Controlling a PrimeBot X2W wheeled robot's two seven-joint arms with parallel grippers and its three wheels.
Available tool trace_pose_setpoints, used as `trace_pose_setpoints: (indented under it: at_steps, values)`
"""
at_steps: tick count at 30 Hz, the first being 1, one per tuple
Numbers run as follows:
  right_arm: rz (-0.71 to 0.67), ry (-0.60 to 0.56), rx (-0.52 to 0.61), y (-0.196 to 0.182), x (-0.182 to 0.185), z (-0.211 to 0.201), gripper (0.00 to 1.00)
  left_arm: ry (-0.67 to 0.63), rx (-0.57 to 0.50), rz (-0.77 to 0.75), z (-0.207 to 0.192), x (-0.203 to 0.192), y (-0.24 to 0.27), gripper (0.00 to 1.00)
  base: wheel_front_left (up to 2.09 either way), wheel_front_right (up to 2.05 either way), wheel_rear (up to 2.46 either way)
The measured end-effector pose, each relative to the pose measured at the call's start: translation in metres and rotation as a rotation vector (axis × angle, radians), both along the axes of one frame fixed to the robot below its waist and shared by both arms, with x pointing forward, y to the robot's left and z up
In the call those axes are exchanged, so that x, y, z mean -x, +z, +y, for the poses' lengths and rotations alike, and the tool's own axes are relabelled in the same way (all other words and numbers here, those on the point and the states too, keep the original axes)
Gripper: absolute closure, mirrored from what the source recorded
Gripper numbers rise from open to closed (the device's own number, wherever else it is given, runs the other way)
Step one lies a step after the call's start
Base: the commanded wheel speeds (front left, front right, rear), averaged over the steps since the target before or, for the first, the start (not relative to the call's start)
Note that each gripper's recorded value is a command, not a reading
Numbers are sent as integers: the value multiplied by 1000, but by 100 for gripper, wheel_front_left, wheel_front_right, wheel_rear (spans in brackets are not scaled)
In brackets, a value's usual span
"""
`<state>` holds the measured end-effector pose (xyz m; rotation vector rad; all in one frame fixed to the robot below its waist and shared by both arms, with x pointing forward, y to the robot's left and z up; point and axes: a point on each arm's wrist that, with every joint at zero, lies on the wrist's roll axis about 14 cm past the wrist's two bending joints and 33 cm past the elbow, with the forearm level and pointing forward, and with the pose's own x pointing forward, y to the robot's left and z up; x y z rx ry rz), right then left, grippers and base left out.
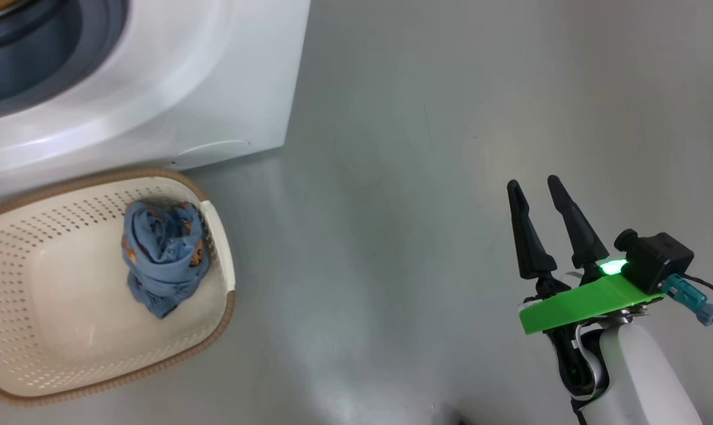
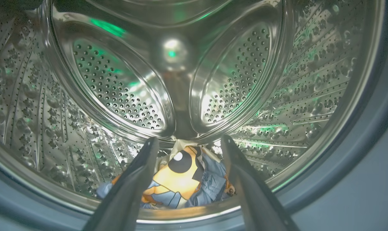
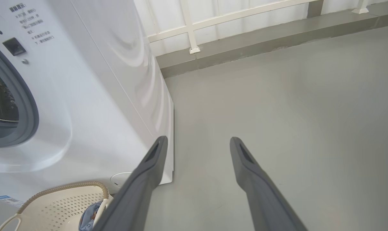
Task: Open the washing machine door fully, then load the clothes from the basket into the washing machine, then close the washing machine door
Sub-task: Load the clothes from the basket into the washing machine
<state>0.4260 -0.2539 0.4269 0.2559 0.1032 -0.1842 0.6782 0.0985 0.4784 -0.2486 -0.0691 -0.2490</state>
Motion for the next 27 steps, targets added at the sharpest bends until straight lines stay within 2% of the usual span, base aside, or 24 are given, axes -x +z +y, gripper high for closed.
trace_pose_setpoints:
  at_steps: [17,27]
  values:
    - [-40,42,33,20,7,7,0,-9,-20,95,3,88,-27,0,0,0,0]
    - [-46,82,44,26,21,13,0,50,-22,140,29,149,-33,0,0,0,0]
